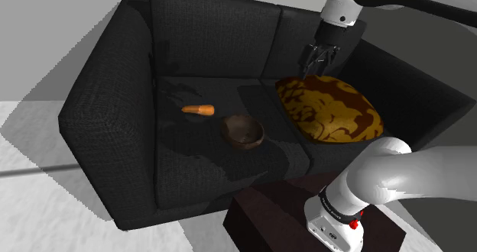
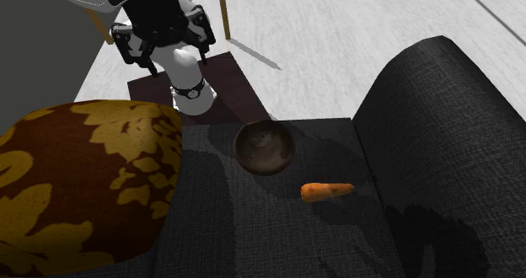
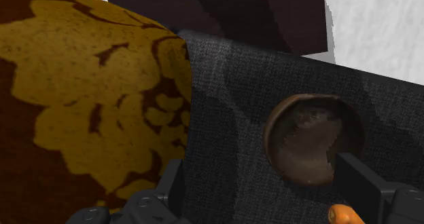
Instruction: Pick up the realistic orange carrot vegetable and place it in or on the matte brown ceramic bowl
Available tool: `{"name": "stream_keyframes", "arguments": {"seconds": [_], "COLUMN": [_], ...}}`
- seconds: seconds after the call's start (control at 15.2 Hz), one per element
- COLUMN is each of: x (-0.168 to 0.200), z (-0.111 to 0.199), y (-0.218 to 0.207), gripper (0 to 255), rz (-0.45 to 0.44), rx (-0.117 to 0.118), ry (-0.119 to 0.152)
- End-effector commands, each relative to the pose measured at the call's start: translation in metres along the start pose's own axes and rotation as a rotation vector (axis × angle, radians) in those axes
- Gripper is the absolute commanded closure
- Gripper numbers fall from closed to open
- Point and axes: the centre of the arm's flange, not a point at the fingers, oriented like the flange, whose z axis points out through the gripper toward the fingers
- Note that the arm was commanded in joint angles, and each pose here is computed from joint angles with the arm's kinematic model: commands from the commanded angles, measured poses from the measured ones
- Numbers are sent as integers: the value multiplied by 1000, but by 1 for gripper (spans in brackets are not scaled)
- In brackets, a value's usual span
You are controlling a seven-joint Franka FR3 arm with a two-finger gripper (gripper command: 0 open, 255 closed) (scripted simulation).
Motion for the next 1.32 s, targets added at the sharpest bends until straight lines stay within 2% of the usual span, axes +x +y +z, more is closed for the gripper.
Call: {"name": "stream_keyframes", "arguments": {"seconds": [0.0, 0.59, 1.25], "x": [0, 86, 166], "z": [0, 64, 134], "y": [0, -41, -113], "gripper": [0, 0, 0], "rz": [0, -314, -662], "rx": [0, -42, -89], "ry": [0, 39, 82]}}
